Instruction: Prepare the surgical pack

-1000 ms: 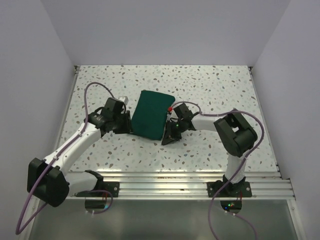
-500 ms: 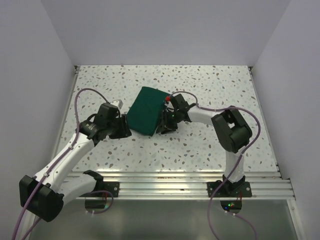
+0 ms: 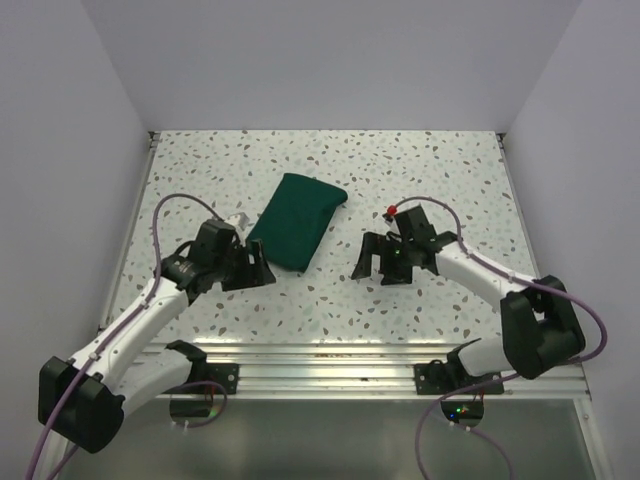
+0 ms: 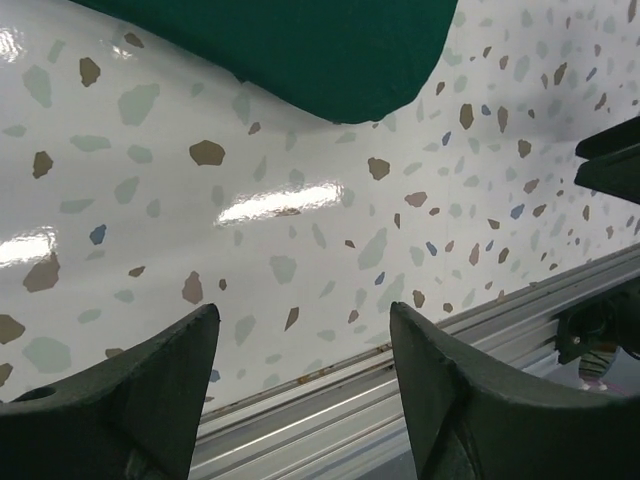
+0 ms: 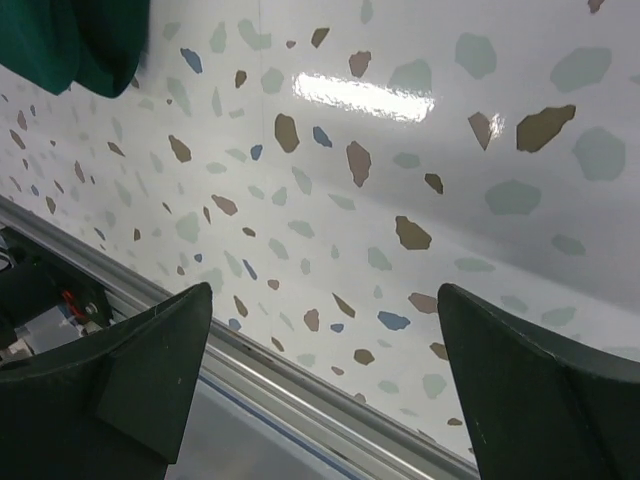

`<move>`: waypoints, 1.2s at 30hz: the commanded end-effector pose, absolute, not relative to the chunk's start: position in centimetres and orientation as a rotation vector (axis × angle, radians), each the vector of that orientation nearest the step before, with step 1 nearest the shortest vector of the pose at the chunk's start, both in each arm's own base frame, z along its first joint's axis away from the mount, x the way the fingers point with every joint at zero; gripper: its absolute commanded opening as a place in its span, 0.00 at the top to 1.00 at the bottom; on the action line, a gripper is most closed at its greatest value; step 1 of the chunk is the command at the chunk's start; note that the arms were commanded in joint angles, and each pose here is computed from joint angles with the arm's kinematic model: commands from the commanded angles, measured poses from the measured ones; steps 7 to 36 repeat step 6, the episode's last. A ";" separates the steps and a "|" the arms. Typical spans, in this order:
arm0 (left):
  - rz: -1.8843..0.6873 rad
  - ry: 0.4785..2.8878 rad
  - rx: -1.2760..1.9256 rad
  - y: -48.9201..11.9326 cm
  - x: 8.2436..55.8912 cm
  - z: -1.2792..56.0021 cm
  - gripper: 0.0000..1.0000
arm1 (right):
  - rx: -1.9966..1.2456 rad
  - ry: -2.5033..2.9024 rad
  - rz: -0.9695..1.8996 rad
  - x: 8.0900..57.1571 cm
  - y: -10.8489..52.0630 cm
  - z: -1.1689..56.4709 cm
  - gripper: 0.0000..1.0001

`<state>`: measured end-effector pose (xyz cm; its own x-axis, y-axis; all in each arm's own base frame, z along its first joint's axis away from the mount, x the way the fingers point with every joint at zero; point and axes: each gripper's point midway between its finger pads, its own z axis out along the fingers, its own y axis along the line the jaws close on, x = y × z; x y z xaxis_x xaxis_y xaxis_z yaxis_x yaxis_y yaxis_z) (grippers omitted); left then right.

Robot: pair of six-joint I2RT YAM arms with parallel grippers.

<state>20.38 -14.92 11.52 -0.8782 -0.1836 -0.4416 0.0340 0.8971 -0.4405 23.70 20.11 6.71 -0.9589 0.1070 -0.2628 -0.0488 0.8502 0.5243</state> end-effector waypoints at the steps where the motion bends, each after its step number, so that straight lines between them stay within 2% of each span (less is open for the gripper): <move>1: -0.778 2.480 -0.113 -16.7 20.9 13.1 0.27 | 0.050 2.719 0.826 22.4 19.9 7.3 0.01; 6: -0.950 2.406 -0.136 -18.3 20.4 13.9 0.25 | 0.093 2.583 1.054 20.9 21.2 8.4 0.01; 36: -0.950 2.406 -0.136 -18.3 20.4 13.9 0.25 | 0.093 2.583 1.054 20.9 21.2 8.4 0.01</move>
